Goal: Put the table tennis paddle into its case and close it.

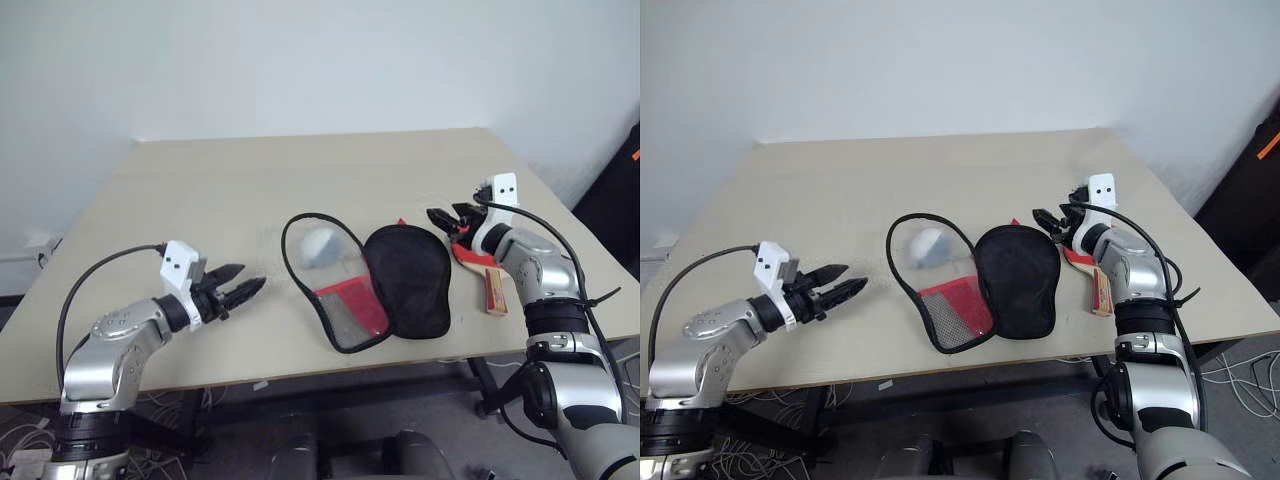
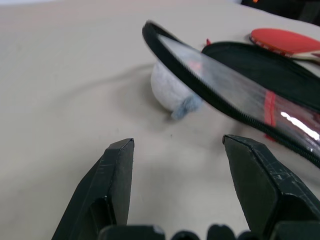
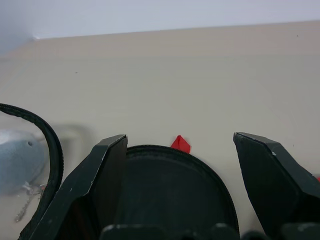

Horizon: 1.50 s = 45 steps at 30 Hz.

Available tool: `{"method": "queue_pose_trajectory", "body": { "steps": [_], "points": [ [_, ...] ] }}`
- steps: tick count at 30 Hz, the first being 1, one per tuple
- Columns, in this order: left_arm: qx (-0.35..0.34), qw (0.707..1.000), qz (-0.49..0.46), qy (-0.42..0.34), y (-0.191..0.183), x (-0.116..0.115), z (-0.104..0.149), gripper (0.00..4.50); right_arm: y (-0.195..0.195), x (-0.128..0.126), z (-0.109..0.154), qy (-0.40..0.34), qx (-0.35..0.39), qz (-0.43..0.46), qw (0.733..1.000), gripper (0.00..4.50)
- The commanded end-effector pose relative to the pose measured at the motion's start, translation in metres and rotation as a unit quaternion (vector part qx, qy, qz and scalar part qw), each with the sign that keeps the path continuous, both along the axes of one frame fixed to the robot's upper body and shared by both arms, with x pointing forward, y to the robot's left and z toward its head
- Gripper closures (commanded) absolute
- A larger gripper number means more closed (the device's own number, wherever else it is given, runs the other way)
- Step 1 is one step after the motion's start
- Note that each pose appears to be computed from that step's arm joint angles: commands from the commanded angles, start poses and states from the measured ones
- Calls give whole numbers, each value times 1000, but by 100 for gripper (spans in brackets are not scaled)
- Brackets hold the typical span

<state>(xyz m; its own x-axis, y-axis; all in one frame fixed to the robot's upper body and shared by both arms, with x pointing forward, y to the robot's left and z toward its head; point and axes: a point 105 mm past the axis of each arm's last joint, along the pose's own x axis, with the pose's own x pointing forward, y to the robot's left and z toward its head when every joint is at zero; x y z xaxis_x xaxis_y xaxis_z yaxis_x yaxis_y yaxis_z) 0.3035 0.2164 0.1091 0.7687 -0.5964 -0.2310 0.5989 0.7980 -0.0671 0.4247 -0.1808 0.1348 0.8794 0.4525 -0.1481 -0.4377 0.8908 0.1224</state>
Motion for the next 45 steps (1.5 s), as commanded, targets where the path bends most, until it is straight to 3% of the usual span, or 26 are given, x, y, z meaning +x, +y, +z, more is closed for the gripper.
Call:
{"method": "queue_pose_trajectory", "body": {
  "steps": [1,19,23,28,36,45],
  "points": [
    [11,999,-11,-29,-2,4,18,151,-7,2,20,-37,14,-15,999,85],
    [17,997,-74,-33,-31,14,29,151,-40,-20,0,2,4,-60,998,85],
    [0,998,-66,-9,-29,18,31,151,-65,-21,-18,54,-54,-109,991,85],
    [-12,996,-83,2,-42,17,40,151,-87,-25,-24,108,-42,-151,982,85],
    [-16,991,-134,5,-74,17,44,151,-92,-39,-37,201,-40,-167,965,85],
    [-19,985,-171,25,-94,14,34,151,-95,-55,-37,230,-49,-181,955,85]
  ]
}}
